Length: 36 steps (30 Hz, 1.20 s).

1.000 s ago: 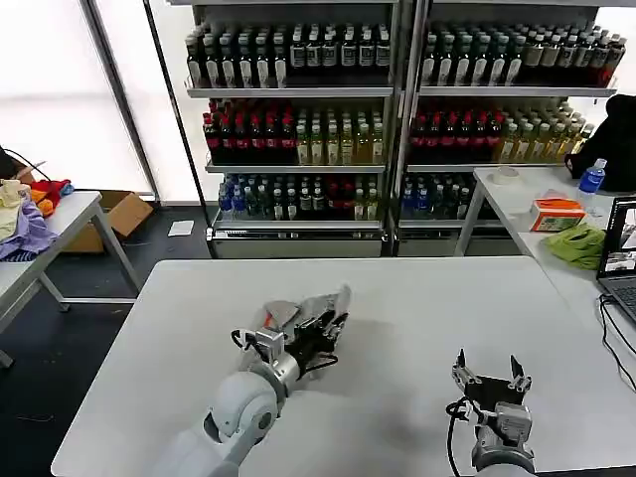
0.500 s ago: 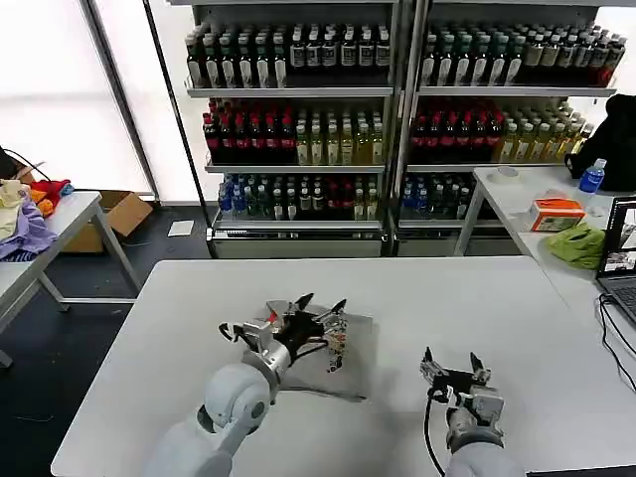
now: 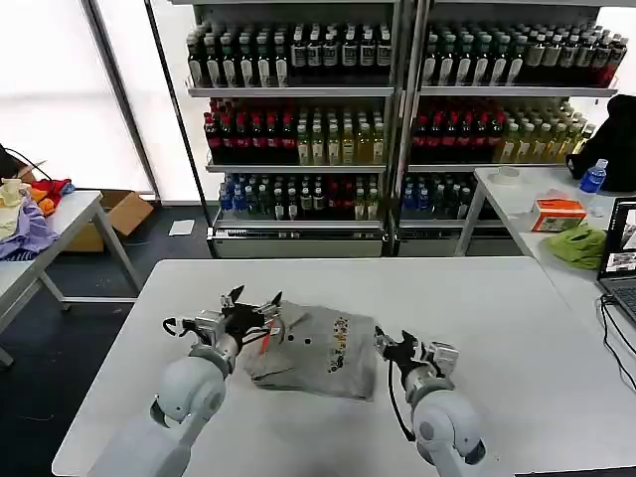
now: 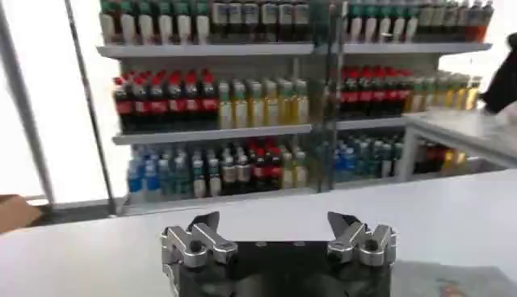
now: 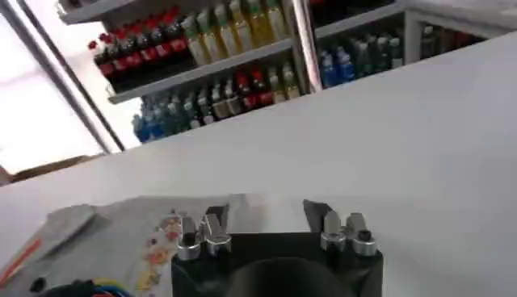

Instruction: Fold and organize the clothes.

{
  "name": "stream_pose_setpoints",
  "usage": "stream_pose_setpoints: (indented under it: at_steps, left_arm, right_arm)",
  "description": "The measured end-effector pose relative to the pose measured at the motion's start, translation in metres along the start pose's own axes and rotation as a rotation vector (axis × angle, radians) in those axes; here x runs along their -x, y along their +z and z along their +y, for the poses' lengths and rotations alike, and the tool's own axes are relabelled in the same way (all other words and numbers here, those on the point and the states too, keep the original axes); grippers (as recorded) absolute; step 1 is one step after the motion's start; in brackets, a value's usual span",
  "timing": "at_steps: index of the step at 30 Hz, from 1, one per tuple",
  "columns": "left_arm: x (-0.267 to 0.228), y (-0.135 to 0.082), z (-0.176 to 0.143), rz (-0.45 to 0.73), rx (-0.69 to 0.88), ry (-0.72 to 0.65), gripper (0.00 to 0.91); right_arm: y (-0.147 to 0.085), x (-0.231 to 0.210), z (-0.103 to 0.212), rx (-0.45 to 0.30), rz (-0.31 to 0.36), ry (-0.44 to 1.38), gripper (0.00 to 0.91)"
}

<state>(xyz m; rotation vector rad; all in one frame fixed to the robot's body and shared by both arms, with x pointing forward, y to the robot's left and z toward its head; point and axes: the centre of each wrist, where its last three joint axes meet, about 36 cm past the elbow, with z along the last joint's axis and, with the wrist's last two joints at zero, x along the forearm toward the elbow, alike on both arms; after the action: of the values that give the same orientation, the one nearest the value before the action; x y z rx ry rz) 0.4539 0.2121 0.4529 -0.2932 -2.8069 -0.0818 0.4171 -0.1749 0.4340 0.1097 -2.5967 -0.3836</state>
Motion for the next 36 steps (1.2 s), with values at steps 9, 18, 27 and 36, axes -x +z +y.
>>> stream_pose_setpoints:
  at_steps: [9,18,27,36]
  left_arm:
    - [-0.006,0.002,0.021,0.022,0.028,-0.082,0.907]
    - [-0.013,0.005,0.029,0.034,0.026,-0.116,0.907]
    - [-0.018,0.006,0.031,0.042,0.023,-0.130,0.907]
    - [-0.020,0.005,0.032,0.039,0.014,-0.142,0.907]
  right_arm:
    - [0.006,0.017,0.020,0.013,0.060,-0.060,0.756]
    - [0.020,0.019,0.028,0.025,0.105,-0.061,0.000]
    - [0.028,0.015,0.024,0.017,0.114,-0.027,0.000]
    - [0.015,0.021,0.002,-0.043,0.088,0.019,0.000]
